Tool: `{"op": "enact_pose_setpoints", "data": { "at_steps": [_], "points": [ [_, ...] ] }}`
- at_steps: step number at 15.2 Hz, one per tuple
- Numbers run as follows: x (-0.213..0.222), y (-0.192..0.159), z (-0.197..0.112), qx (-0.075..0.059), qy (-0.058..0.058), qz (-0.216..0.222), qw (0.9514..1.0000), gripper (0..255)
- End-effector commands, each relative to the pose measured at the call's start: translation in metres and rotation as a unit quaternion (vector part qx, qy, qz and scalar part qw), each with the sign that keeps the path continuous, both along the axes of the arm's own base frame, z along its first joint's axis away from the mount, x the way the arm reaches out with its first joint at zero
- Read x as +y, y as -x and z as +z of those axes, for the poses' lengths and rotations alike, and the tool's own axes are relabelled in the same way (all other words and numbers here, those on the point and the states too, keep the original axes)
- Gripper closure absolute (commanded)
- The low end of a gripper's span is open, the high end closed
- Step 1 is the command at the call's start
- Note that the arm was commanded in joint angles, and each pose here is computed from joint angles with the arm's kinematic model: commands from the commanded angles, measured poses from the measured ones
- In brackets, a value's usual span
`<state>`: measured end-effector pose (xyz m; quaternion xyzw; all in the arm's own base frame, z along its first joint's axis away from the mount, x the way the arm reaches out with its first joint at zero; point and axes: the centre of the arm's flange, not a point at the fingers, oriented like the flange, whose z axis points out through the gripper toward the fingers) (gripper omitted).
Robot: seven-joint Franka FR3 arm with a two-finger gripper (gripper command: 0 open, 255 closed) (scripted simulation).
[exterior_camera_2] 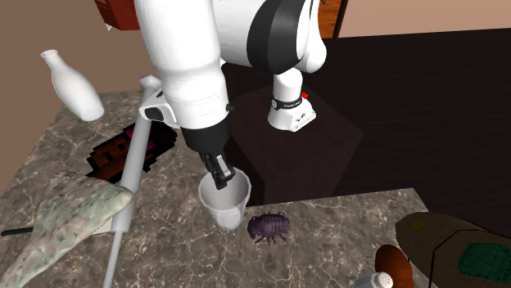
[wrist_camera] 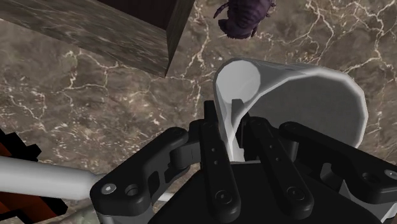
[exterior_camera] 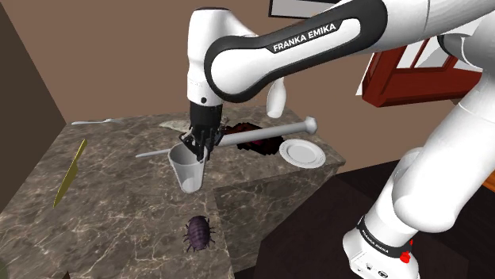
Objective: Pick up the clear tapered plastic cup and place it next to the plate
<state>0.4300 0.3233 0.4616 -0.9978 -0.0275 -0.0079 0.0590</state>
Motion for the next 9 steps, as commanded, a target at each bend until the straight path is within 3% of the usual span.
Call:
{"op": "enact_pose_setpoints", "data": {
  "at_steps": [1,9],
  "points": [
    [0.0,-0.001,0.01,0.0,0.0,0.0,1.0,255],
    [0.0,-0.001,0.052,0.0,0.0,0.0,1.0,255]
  ]
}}
